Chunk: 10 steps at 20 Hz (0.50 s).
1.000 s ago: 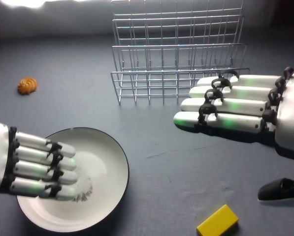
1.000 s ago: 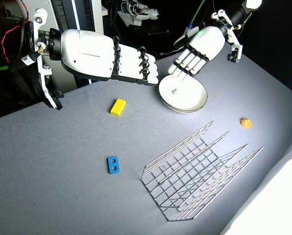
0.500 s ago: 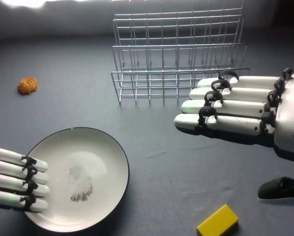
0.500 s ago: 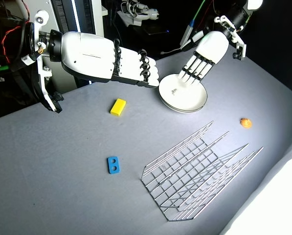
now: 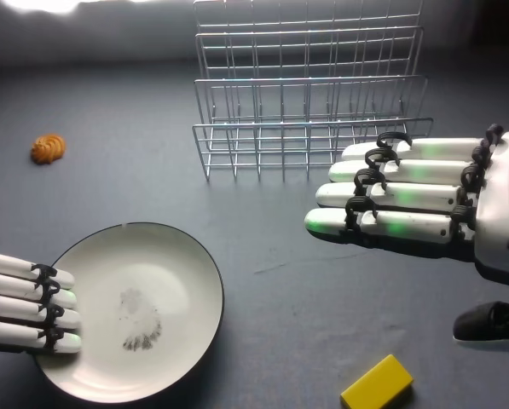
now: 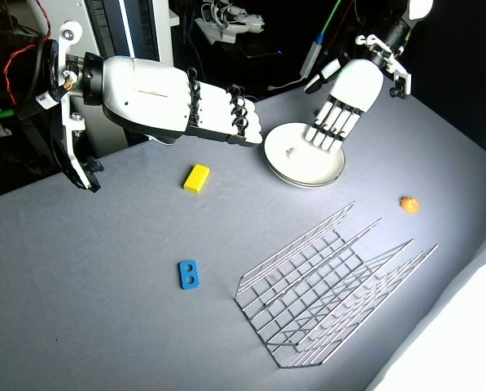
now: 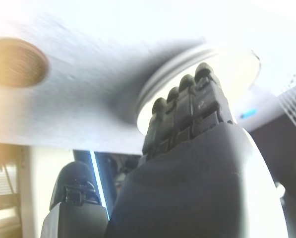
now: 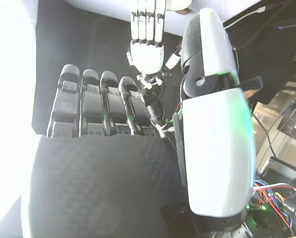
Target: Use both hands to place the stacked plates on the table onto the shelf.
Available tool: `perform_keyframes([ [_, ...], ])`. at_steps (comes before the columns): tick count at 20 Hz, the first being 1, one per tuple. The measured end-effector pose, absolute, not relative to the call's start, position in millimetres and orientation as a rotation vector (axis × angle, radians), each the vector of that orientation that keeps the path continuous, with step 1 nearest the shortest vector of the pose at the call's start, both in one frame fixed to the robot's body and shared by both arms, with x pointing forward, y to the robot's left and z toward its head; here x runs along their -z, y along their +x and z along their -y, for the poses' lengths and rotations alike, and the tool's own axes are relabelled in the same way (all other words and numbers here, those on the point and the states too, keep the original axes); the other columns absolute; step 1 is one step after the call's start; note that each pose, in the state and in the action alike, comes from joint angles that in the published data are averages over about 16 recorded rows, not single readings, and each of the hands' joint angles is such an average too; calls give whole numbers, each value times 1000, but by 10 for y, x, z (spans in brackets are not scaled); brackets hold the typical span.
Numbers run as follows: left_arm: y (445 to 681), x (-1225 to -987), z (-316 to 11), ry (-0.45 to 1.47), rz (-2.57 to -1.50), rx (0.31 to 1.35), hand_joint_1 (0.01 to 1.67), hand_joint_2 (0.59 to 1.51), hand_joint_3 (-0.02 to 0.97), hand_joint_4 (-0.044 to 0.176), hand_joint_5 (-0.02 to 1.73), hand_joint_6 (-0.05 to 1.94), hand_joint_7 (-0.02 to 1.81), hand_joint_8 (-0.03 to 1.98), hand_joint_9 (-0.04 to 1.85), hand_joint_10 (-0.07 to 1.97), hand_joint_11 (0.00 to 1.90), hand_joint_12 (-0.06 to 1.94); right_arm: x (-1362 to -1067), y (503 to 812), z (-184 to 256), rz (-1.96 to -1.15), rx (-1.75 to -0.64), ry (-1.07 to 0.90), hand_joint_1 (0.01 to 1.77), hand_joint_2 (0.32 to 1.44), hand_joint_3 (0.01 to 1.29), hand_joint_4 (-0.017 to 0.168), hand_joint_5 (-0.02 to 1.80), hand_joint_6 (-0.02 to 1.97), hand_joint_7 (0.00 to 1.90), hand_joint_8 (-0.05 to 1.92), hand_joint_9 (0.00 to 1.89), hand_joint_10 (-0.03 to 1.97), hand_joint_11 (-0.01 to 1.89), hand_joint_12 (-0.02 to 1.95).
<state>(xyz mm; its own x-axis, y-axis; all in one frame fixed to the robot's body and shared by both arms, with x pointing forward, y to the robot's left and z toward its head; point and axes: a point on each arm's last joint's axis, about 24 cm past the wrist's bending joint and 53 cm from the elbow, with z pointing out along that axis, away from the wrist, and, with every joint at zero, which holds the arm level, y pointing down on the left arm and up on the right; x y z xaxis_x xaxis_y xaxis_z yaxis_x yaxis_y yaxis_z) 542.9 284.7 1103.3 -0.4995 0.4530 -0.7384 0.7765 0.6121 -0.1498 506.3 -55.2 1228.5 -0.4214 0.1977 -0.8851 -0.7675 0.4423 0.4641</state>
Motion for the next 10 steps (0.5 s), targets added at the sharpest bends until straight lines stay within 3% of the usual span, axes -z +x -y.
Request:
perform_keyframes([
  [10, 5318, -10879, -2733, 900, -2227, 637, 14, 1119, 14, -4, -2, -20, 5, -16, 9, 3, 15, -10, -12273, 5060, 547, -1668, -1165, -512, 1100, 1013, 19, 0, 21, 19, 20, 14, 14, 5, 25, 14],
])
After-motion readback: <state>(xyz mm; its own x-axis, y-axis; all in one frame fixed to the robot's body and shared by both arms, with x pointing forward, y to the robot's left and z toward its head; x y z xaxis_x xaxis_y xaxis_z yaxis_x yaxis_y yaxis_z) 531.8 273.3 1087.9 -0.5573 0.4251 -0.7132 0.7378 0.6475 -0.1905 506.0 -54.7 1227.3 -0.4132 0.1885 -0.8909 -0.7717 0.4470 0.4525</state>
